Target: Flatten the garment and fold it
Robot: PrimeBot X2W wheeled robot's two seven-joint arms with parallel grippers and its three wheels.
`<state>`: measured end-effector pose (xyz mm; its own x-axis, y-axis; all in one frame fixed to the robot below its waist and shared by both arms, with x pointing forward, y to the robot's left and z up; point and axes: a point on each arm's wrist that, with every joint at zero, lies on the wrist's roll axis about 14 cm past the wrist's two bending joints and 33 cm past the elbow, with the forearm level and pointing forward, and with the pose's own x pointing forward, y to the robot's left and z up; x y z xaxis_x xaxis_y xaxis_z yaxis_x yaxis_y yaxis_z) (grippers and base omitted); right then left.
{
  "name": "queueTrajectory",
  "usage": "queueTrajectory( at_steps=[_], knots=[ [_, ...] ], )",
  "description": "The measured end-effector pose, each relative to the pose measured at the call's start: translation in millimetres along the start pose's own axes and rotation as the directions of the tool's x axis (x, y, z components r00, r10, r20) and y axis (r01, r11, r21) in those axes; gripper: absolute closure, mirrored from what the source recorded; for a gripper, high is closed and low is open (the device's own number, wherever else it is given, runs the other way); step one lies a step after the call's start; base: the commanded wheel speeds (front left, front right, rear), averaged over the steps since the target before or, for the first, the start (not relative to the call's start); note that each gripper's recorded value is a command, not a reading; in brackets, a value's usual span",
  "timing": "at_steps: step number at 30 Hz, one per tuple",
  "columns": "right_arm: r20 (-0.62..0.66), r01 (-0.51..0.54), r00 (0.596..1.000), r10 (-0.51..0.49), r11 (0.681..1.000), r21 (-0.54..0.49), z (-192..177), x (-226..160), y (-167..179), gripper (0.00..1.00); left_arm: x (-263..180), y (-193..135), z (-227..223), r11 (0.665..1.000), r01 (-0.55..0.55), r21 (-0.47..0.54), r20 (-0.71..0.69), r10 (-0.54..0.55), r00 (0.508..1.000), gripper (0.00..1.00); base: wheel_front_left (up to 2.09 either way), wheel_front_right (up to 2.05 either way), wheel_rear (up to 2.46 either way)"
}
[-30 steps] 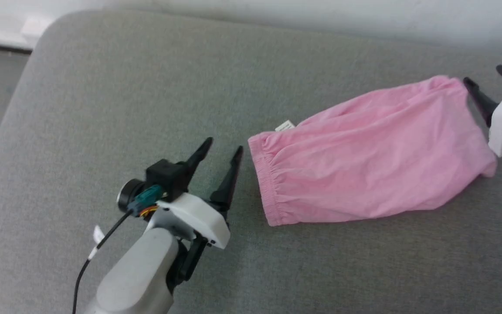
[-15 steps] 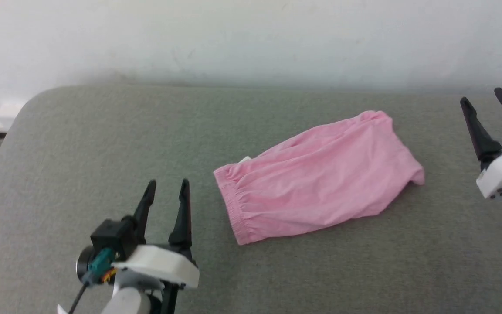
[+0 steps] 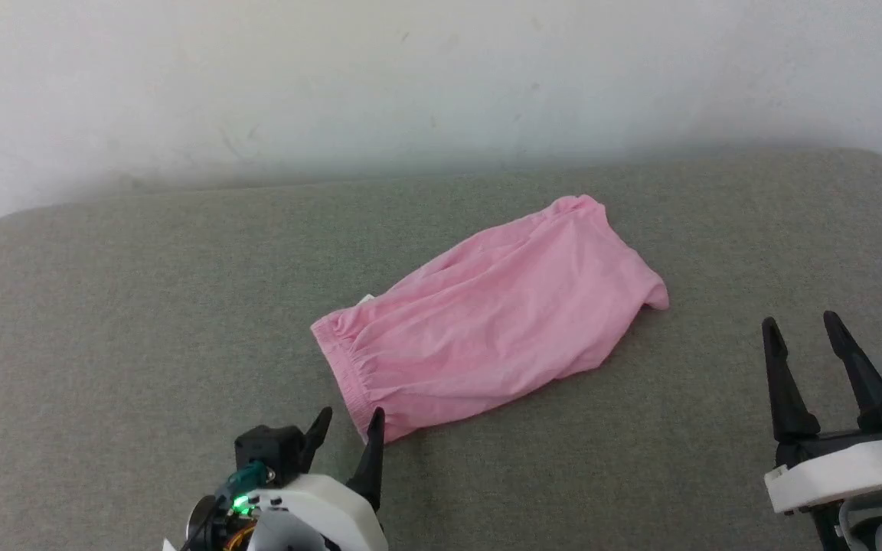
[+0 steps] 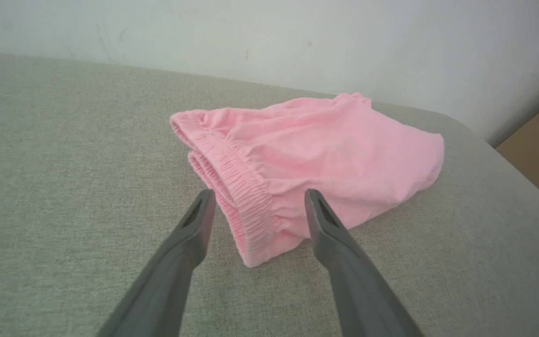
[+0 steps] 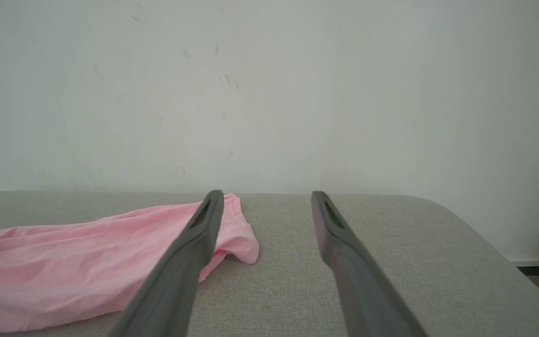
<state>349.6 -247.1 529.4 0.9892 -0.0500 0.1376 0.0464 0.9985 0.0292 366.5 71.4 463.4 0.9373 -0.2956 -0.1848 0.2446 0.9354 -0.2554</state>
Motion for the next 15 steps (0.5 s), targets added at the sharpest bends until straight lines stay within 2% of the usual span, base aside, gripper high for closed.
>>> queueTrajectory(
  at_steps=[7, 15],
  knots=[
    [-0.008, 0.042, 0.999, -0.042, 0.999, -0.014, 2.9, -4.4, -10.1, 0.00, 25.2, 5.1, -25.3, 0.999, -0.030, 0.033, -0.177, 0.036, 0.984, 0.00, 0.00, 0.00, 0.00],
    [-0.054, 0.080, 0.995, -0.081, 0.997, -0.014, -11.4, -7.7, -17.6, 0.00, 31.0, 20.0, -72.3, 0.993, -0.047, 0.112, -0.391, 0.088, 0.916, 0.00, 0.00, 0.00, 0.00]
  ],
)
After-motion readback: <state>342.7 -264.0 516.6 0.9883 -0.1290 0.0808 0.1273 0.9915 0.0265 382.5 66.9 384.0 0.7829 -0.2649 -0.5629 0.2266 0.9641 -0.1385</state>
